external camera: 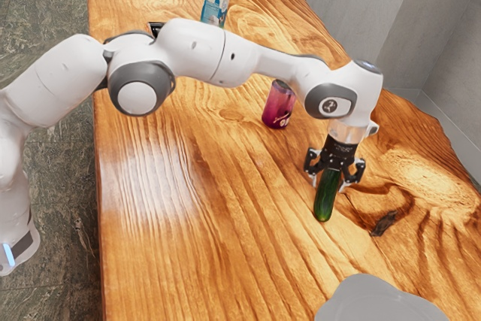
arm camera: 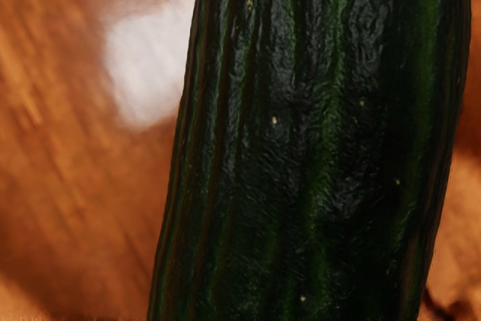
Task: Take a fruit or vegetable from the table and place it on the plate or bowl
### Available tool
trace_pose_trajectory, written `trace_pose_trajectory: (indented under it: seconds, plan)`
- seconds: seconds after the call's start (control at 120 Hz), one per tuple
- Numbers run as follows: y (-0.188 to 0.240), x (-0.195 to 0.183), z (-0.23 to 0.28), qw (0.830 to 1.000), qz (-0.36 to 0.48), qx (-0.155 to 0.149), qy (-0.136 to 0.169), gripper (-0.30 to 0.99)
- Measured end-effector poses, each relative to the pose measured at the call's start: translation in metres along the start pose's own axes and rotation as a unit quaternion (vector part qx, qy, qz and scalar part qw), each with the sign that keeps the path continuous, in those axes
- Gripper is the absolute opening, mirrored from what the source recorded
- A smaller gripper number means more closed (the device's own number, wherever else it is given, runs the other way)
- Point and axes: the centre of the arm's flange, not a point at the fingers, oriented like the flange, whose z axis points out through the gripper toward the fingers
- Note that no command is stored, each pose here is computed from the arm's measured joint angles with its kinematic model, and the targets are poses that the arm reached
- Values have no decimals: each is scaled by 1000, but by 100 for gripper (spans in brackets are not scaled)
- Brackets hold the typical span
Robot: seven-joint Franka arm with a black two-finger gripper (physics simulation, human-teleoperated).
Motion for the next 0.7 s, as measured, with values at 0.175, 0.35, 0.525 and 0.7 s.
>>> trace_pose_trajectory:
  seconds: [0.175,0.35,0.525,0.7]
  plan:
    - [1,-3,0,1000,1,2,2,24]
    - [2,-5,-6,1000,3,-3,4,23]
    - [10,-17,-32,1000,12,-22,13,22]
    - [21,-55,-54,999,39,-32,20,21]
